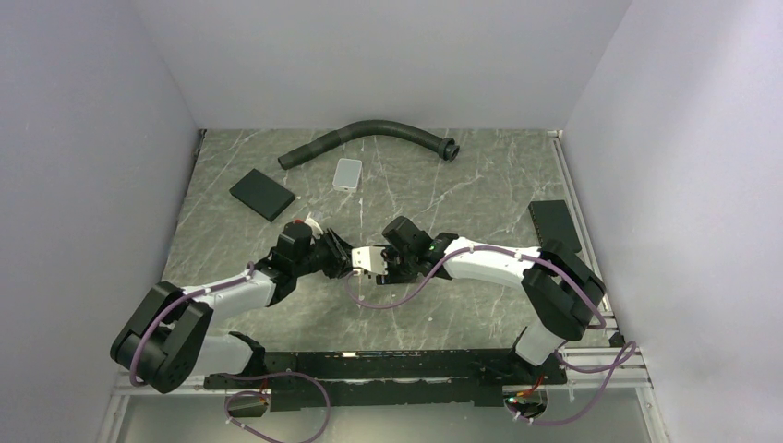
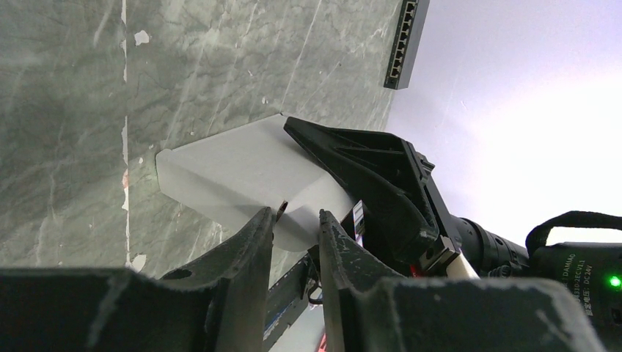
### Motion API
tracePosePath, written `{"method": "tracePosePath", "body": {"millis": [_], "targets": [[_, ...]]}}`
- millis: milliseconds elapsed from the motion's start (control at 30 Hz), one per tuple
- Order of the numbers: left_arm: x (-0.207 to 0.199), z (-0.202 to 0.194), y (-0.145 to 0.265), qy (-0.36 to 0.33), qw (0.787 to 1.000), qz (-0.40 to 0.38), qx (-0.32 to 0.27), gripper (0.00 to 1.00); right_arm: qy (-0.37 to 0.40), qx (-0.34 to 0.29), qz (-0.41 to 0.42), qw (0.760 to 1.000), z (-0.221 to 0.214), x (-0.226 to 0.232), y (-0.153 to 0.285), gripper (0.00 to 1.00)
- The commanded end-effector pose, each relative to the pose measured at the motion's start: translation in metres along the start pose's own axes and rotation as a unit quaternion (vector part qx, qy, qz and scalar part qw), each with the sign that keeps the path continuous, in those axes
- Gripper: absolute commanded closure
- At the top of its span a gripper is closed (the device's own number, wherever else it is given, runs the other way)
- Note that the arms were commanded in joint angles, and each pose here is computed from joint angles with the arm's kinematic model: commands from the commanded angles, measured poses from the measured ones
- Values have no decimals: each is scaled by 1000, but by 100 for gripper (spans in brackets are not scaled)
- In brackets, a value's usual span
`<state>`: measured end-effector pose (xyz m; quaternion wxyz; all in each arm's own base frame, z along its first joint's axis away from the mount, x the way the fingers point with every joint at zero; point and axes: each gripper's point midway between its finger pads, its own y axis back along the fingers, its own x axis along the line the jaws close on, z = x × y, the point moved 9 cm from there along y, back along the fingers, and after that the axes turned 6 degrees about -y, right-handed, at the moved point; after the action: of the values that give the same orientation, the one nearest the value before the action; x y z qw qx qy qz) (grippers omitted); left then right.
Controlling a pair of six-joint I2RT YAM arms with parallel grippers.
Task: Fold the paper box
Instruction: Close the paper box at the center of the board.
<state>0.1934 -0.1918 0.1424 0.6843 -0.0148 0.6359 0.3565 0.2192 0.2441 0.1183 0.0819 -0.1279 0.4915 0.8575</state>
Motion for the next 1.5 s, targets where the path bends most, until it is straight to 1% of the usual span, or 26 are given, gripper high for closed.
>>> {"method": "tracePosePath", "body": {"millis": [0, 67, 133, 333, 567, 700, 1067, 1333, 1467], "targets": [[-7, -7, 4, -2, 999, -26, 25, 71, 0, 8, 13, 1000, 0, 5, -9, 53], [-7, -7, 4, -3, 999, -25, 25, 72, 1, 7, 14, 1000, 1, 5, -9, 53], [-7, -7, 5, -4, 999, -23, 24, 76, 2, 7, 14, 1000, 1, 6, -9, 53], [-7, -6, 5, -9, 999, -18, 25, 76, 7, 7, 13, 1000, 3, 7, -9, 52], [-6, -9, 11, -18, 999, -13, 27, 71, 10, 10, 6, 1000, 2, 7, -9, 52], [-6, -9, 14, -24, 999, -7, 23, 65, 12, 11, 0, 1000, 2, 6, -9, 53], [-9, -9, 14, -32, 999, -18, 23, 64, 13, 15, -3, 1000, 2, 6, -10, 54], [-1, -13, 13, -8, 999, -20, 34, 60, 6, 20, -6, 1000, 3, 5, -12, 54], [1, -13, 11, -2, 999, -15, 30, 62, 3, 19, -10, 1000, 3, 4, -12, 54]]}}
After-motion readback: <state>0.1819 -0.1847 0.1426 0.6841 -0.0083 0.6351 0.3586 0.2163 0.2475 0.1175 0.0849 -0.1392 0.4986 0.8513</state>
